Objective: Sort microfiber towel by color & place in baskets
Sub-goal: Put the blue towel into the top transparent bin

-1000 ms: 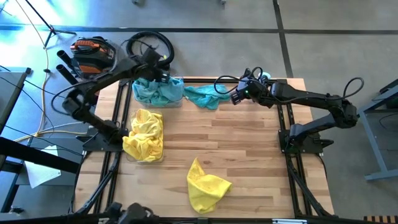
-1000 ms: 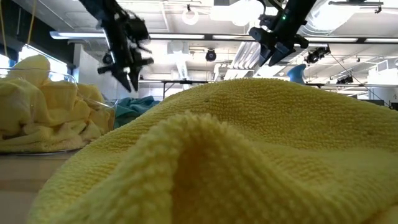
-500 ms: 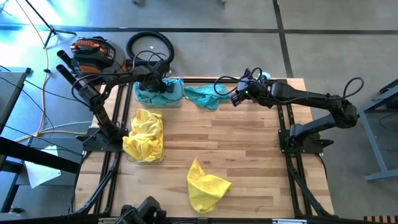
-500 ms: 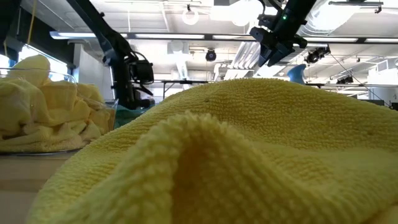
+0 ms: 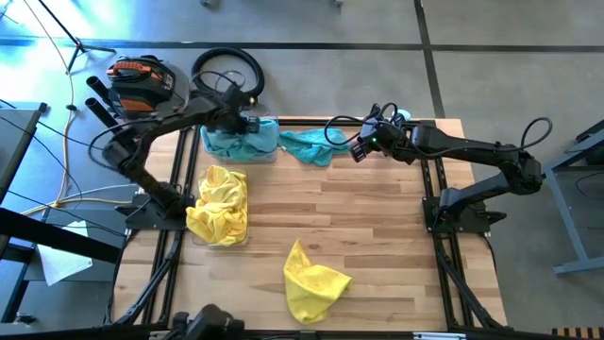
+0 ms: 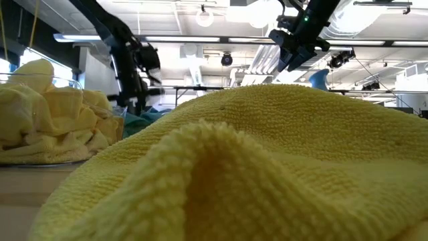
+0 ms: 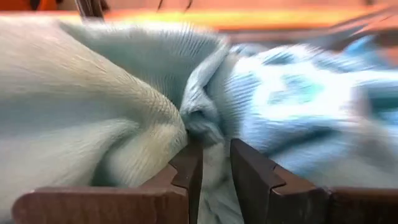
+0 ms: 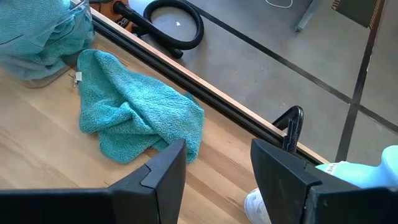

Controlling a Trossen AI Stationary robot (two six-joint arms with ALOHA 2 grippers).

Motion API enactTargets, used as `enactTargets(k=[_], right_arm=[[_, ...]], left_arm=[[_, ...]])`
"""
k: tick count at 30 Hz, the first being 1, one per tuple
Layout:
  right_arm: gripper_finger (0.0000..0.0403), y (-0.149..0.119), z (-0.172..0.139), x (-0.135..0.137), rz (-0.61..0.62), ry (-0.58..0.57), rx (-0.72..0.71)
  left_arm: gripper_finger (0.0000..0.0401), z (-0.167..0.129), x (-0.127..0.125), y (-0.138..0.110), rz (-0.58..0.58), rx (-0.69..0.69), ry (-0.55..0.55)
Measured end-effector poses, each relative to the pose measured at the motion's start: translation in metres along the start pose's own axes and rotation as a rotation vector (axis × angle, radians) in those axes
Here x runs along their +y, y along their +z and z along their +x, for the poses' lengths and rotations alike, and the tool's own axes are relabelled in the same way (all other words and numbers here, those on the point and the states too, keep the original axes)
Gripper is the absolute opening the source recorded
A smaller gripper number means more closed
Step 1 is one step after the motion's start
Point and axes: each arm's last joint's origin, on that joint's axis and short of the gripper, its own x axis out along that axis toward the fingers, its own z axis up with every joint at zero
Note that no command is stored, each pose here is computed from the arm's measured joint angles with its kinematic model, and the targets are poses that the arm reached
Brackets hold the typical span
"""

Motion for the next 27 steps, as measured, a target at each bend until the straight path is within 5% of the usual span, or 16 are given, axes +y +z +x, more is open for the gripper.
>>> enactTargets(k=[7, 13, 18, 27], right_arm=[[0.0179, 0.0, 0.0, 0.0, 0.001, 0.0, 0.0], [0.0179, 0.001, 0.0, 0.0, 0.009, 0.003, -0.008], [0.0179, 0.004, 0.001, 0.0, 0.008, 0.007, -0.029], [0.0179, 0.007, 0.001, 0.0, 0.021, 0.015, -0.05]], left_arm=[[0.0069, -0.062, 0.01, -0.001, -0.031, -0.168, -0.062], [0.0069, -0.082, 0.03, -0.016, -0.02, -0.179, 0.176], [0.0069, -0.069, 0.035, -0.023, 0.034, -0.086, 0.357], [0.0069, -0.003, 0.02, -0.024, 0.138, 0.101, 0.471]])
